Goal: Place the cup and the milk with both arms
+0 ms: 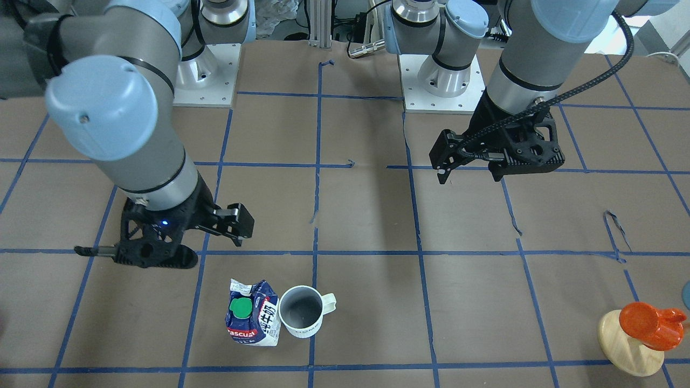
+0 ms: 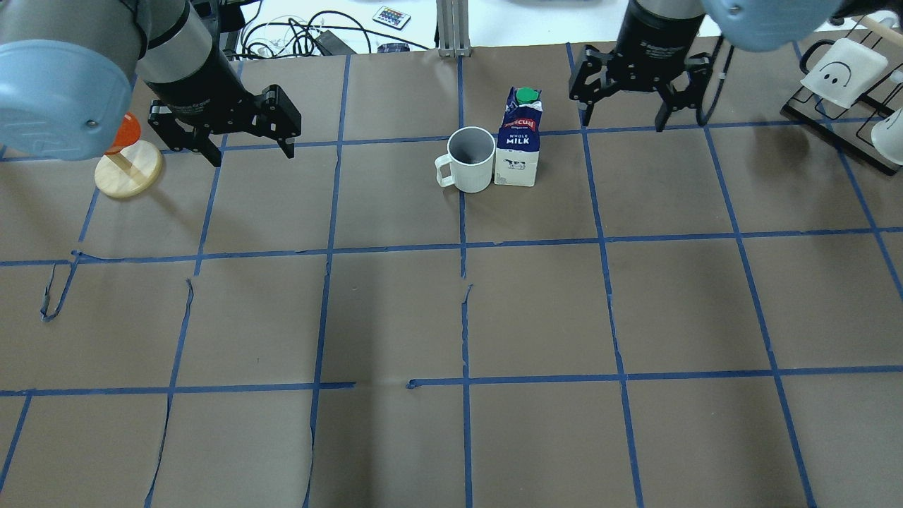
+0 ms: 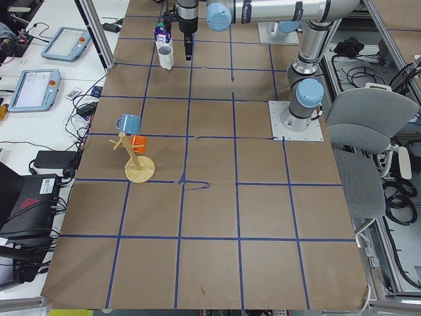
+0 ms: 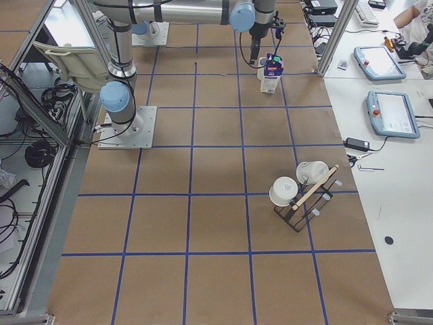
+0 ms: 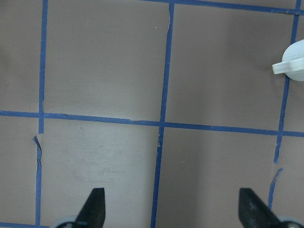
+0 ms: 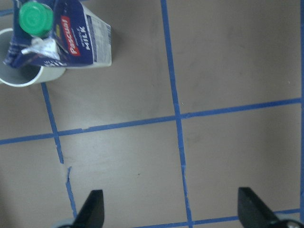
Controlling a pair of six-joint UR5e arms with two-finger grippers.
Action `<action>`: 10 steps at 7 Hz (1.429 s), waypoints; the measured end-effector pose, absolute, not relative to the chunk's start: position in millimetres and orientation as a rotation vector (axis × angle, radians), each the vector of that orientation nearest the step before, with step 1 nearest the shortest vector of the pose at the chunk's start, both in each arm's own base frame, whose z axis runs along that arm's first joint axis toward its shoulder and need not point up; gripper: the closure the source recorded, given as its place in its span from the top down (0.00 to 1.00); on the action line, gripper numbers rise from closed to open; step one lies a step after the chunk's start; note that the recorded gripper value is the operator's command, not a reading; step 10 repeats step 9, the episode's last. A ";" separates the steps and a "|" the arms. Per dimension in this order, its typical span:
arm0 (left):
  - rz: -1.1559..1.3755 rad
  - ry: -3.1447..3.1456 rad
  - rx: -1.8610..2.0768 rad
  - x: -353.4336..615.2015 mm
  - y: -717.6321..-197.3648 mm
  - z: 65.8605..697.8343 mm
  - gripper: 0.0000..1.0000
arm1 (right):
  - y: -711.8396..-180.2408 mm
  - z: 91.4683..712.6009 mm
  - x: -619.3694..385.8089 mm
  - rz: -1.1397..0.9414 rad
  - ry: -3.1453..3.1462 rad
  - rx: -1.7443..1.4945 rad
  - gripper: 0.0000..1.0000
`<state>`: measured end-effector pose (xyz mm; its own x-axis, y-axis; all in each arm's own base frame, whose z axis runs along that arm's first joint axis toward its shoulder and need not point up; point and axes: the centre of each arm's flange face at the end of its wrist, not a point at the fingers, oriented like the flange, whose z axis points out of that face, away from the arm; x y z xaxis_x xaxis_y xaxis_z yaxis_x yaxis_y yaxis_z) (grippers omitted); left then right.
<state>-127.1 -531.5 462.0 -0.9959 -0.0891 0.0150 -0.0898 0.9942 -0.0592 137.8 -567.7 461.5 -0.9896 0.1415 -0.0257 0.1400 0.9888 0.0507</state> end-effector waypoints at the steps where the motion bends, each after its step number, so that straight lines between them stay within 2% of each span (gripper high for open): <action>1: 0.094 -3.125 0.140 -127.1 -531.3 462.3 1.00 | -547.4 474.4 126.5 0.058 3.132 0.230 1.00; 4: 0.094 -3.125 0.141 -127.1 -531.1 462.5 1.00 | -524.4 476.2 126.8 0.071 3.178 0.212 1.00; 10: 0.097 -3.129 0.142 -126.7 -530.8 463.3 1.00 | -514.1 485.6 137.5 0.050 3.122 0.175 1.00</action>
